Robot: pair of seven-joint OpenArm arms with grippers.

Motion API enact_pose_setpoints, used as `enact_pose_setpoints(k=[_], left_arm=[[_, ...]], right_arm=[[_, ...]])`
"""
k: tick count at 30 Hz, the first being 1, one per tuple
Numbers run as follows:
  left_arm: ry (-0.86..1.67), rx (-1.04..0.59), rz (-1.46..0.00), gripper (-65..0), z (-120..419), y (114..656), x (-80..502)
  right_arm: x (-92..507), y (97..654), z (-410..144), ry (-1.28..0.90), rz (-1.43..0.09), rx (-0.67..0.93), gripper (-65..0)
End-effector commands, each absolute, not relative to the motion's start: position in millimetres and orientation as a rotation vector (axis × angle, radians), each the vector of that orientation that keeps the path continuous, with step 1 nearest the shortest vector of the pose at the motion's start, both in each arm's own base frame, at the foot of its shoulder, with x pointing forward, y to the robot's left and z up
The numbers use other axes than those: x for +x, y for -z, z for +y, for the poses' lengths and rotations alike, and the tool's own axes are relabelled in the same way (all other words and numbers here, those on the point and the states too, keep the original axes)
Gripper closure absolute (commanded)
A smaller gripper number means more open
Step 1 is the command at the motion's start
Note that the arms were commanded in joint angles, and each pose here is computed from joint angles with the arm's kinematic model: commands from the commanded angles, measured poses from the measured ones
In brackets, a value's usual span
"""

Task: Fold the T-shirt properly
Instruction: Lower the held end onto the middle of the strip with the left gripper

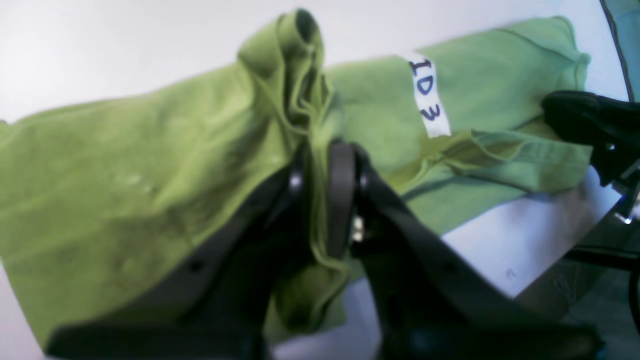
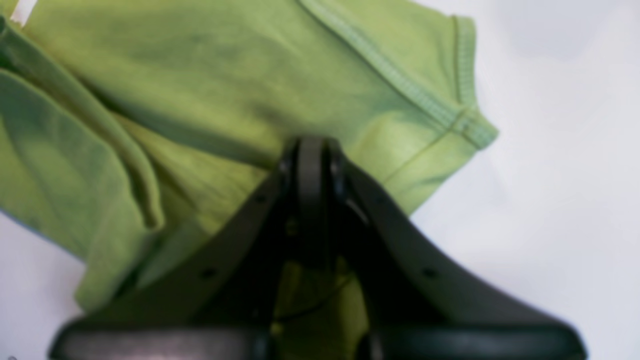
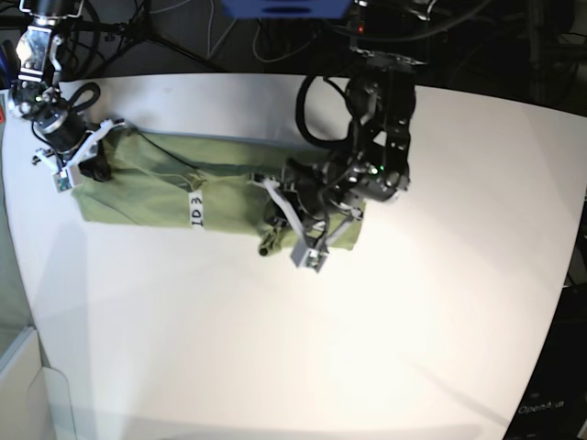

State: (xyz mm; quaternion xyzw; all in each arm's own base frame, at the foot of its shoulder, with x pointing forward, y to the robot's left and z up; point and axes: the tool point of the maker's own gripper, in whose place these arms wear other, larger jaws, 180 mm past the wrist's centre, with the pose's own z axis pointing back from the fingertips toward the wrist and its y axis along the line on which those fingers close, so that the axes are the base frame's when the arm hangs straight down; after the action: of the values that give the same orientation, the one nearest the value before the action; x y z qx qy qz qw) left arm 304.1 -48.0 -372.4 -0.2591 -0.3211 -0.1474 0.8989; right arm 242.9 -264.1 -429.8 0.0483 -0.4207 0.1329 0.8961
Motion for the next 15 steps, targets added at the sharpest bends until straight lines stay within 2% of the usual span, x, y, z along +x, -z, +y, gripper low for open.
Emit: enact_pose_setpoints(k=[1, 15], left_arm=[[0.304, -0.565, -0.714, -2.6, -55, 359, 315], [0.271, -0.611, -0.672, -2.6, -64, 380, 312]], right_arm=[[249, 420, -269, -0.284, -0.901, 0.093, -0.7], [248, 422, -264, -0.295, -0.897, 0.102, -0.7]])
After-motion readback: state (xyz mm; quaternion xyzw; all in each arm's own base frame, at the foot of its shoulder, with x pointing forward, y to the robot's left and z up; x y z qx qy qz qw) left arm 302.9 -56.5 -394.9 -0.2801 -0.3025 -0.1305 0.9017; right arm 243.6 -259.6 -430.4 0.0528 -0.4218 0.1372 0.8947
